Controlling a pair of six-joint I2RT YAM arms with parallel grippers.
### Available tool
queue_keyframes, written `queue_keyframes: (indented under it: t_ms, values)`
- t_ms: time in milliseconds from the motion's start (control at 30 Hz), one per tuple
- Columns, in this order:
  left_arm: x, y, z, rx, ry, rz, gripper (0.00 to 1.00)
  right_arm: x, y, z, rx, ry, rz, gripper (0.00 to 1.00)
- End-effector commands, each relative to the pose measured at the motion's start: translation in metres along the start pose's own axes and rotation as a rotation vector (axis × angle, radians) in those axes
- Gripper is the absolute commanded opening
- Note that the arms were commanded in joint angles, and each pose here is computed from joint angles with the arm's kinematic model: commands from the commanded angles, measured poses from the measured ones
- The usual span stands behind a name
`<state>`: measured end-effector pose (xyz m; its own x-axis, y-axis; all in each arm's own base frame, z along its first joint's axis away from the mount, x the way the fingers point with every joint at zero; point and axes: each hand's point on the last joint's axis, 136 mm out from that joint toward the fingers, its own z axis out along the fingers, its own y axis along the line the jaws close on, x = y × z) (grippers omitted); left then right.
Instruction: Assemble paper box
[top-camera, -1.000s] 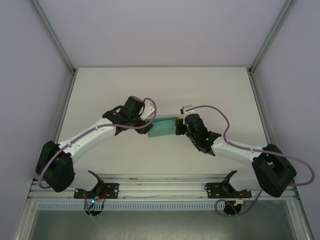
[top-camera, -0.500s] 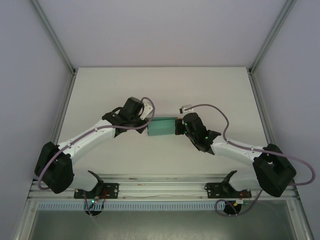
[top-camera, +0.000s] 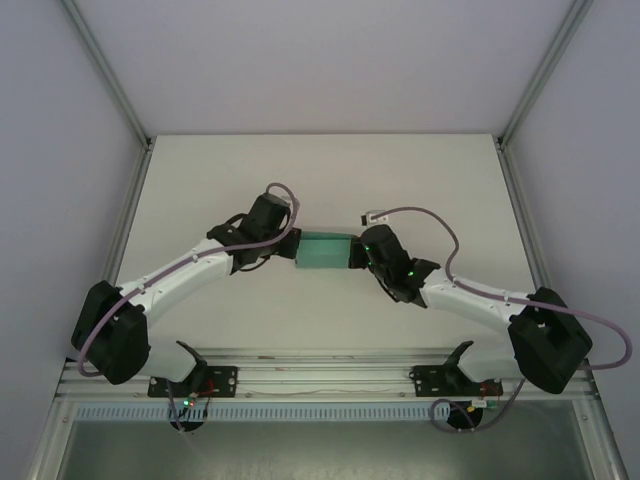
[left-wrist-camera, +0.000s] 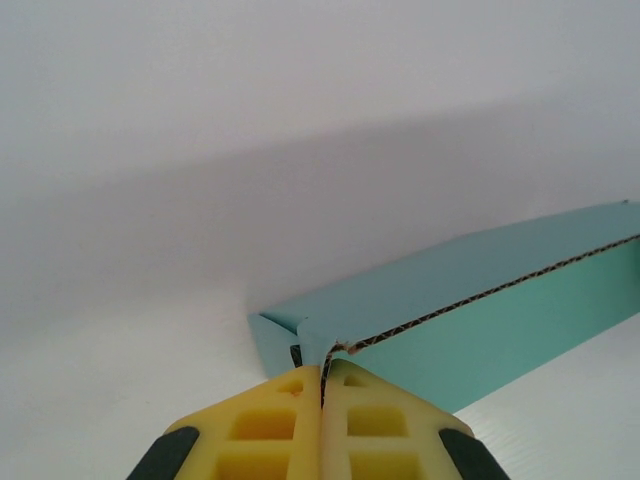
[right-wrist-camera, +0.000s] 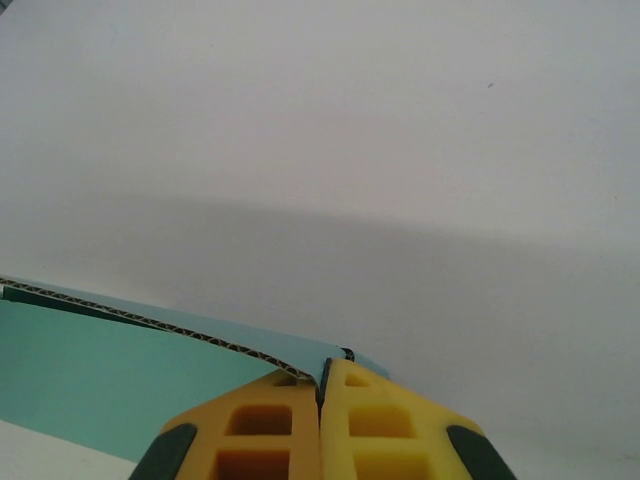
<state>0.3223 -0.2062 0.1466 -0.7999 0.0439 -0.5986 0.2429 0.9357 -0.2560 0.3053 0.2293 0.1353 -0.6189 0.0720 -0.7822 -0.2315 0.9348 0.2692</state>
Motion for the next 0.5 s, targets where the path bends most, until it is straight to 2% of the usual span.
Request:
queue_keyframes:
  t_ms: [0,200,267,467]
  values:
    - [0.010,-0.014,-0.005,0.062,0.055,-0.151,0.00,0.042,-0.014,0.000,0.078,0.148,-0.005,0.00]
    - [0.031,0.005,0.002,-0.042,0.110,-0.139,0.00,0.042,-0.014,0.002,0.085,0.131,-0.006,0.00]
    - [0.037,0.004,0.009,-0.023,0.115,-0.117,0.00,0.045,-0.015,0.003,0.082,0.129,-0.008,0.00]
    - [0.072,0.007,0.029,0.006,0.170,-0.172,0.00,0.057,-0.021,0.010,0.102,0.143,-0.018,0.00]
